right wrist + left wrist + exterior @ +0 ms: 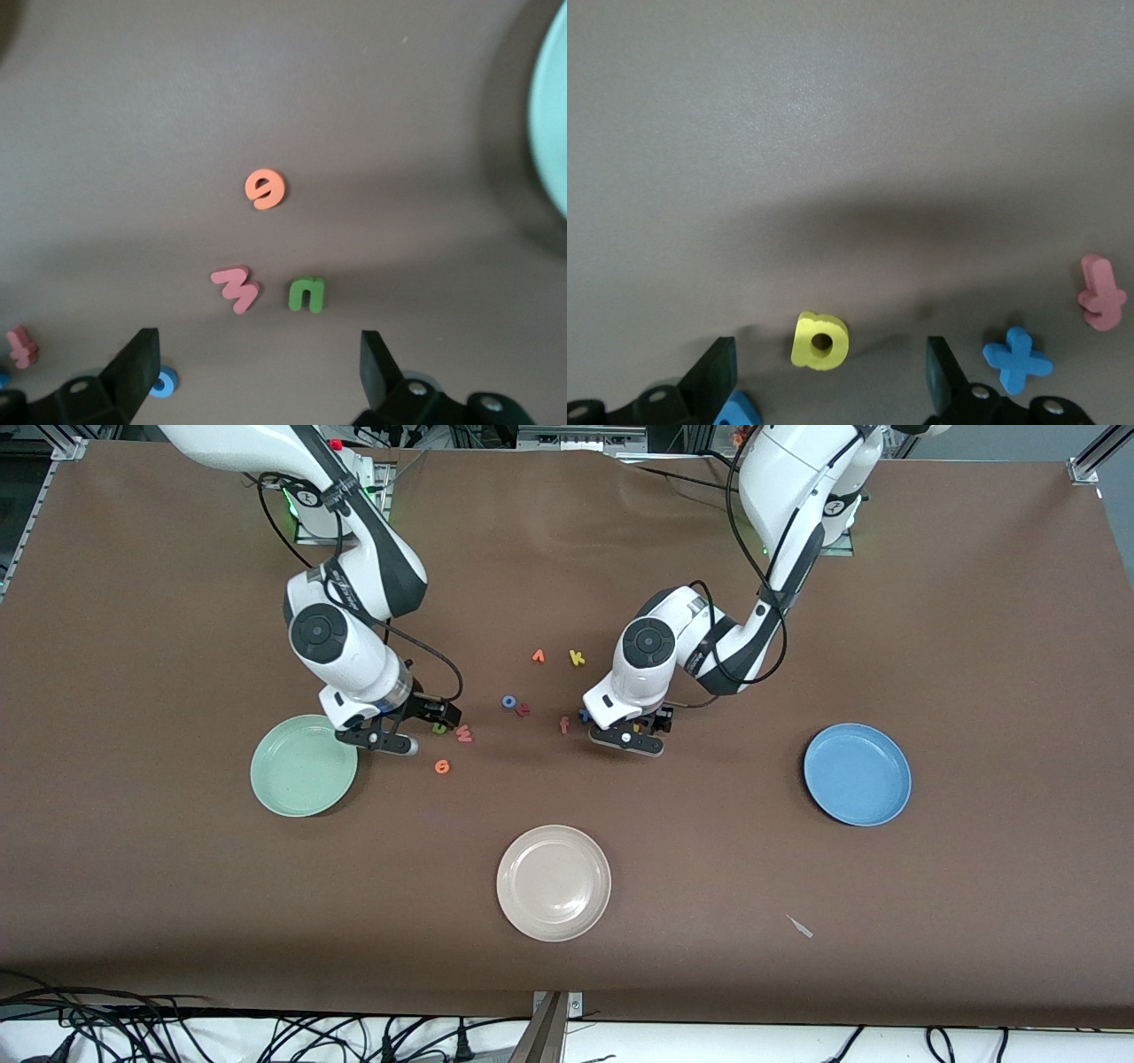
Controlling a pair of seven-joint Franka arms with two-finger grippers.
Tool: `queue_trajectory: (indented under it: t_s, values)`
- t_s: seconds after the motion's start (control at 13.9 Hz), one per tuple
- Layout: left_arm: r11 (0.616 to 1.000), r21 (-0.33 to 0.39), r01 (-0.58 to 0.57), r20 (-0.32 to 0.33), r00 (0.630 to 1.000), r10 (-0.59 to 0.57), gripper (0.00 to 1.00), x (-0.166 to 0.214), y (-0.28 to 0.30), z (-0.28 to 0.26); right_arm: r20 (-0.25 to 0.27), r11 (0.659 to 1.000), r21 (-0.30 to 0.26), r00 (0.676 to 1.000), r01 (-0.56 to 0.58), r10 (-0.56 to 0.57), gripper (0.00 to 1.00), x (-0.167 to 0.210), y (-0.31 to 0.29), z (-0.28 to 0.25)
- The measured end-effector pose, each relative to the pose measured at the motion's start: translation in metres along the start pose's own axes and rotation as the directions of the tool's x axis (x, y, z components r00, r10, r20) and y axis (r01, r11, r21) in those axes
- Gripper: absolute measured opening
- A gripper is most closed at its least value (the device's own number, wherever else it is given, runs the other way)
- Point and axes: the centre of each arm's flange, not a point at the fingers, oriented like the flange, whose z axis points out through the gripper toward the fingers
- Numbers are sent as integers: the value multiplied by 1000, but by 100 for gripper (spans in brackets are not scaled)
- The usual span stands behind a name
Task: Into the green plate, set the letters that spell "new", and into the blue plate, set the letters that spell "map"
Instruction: 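Grasp the green n with the right gripper while the left grasps yellow d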
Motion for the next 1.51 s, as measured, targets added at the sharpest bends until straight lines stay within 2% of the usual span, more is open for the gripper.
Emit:
queue_trajectory:
  t_s: [0.14, 0.29, 0.58, 0.79, 1.01, 1.23, 1.51]
  values:
    - [1000, 2, 1, 4, 1000, -1, 76, 0, -1, 4, -1, 1000, -6, 1000, -7, 7, 100, 0, 0, 15]
    - [1000, 4, 3, 7, 1000, -3, 72, 0, -3, 6, -13, 999, -32, 1000, -17, 16, 100, 0, 1, 33]
    - [1000, 2, 5, 0, 1000, -5, 29, 2, -2, 2, -14, 997, -64, 999, -41, 41, 100, -1, 4, 59]
    - [1000, 8, 23, 9, 1000, -23, 28, 3, -4, 2, -11, 996, -73, 999, -49, 49, 100, -1, 9, 63]
    - [998, 63, 28, 97, 995, -34, 28, 18, -37, -18, -13, 995, -90, 999, -50, 49, 98, -4, 13, 68]
    - [995, 81, -55, 200, 979, 38, 28, 42, -94, -65, -20, 995, -91, 999, -47, 45, 96, -9, 16, 77]
    - [976, 15, -217, 313, 928, 202, 28, 51, -191, -83, -25, 995, -91, 999, -41, 39, 85, -12, 20, 82]
